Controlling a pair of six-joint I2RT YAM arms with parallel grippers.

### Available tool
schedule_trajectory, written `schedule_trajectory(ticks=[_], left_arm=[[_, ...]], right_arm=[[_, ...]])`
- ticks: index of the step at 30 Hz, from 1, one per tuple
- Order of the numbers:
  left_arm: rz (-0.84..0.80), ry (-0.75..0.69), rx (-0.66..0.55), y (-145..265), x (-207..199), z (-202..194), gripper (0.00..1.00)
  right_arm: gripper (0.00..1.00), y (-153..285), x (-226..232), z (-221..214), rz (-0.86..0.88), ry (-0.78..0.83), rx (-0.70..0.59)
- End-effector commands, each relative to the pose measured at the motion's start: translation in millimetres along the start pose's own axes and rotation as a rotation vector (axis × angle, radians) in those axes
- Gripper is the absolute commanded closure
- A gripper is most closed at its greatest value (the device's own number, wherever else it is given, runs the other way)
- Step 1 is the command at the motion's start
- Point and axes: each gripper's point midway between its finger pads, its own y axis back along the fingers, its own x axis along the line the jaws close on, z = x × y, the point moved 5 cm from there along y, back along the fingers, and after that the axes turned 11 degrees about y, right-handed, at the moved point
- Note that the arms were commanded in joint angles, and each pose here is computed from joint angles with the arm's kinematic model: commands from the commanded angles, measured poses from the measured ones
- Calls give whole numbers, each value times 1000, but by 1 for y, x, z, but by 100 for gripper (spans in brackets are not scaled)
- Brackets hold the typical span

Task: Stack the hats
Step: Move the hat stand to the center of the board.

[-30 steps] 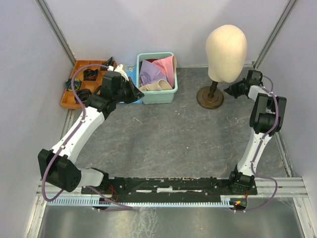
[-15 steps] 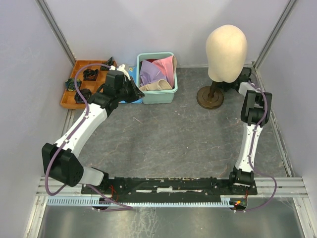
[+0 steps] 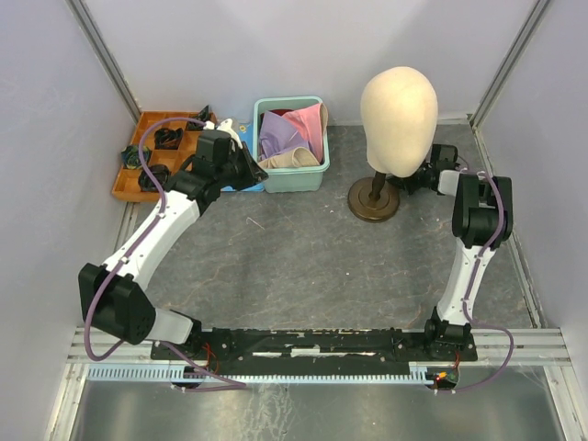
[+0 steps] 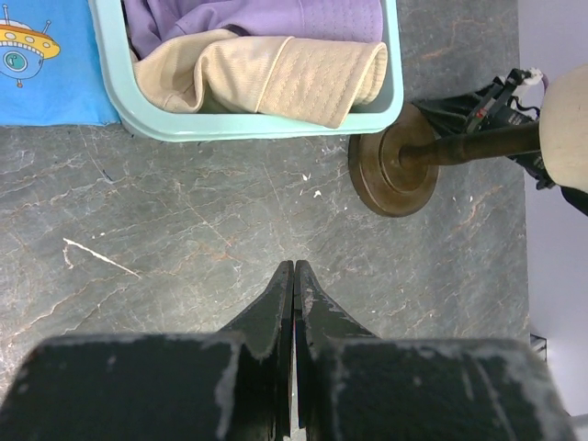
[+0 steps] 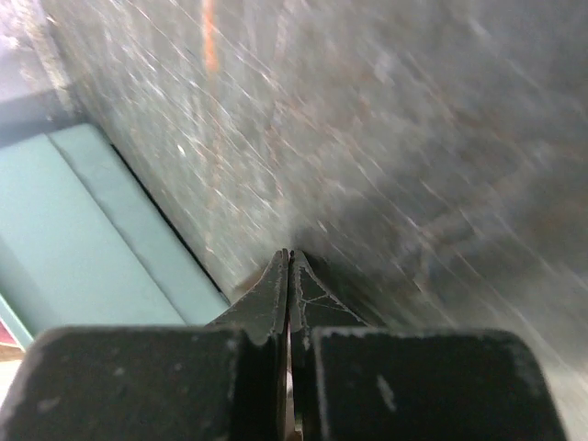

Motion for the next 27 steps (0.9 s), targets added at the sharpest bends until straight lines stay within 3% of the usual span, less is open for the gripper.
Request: schedule_trajectory(ticks=[1, 21, 25, 27], left_arm=[[-48, -52, -67, 1, -16, 21, 97], [-55, -27, -39, -50, -30, 64, 91], [-108, -25, 1, -52, -40, 57, 85], [-118, -62, 5, -48, -44, 55, 79]], right_arm=[[100, 22, -6, -17, -65, 48, 10], [100, 25, -5, -77, -55, 41, 89], [100, 30, -7, -81, -68, 63, 98], [92, 35, -5, -79, -92, 109, 103]])
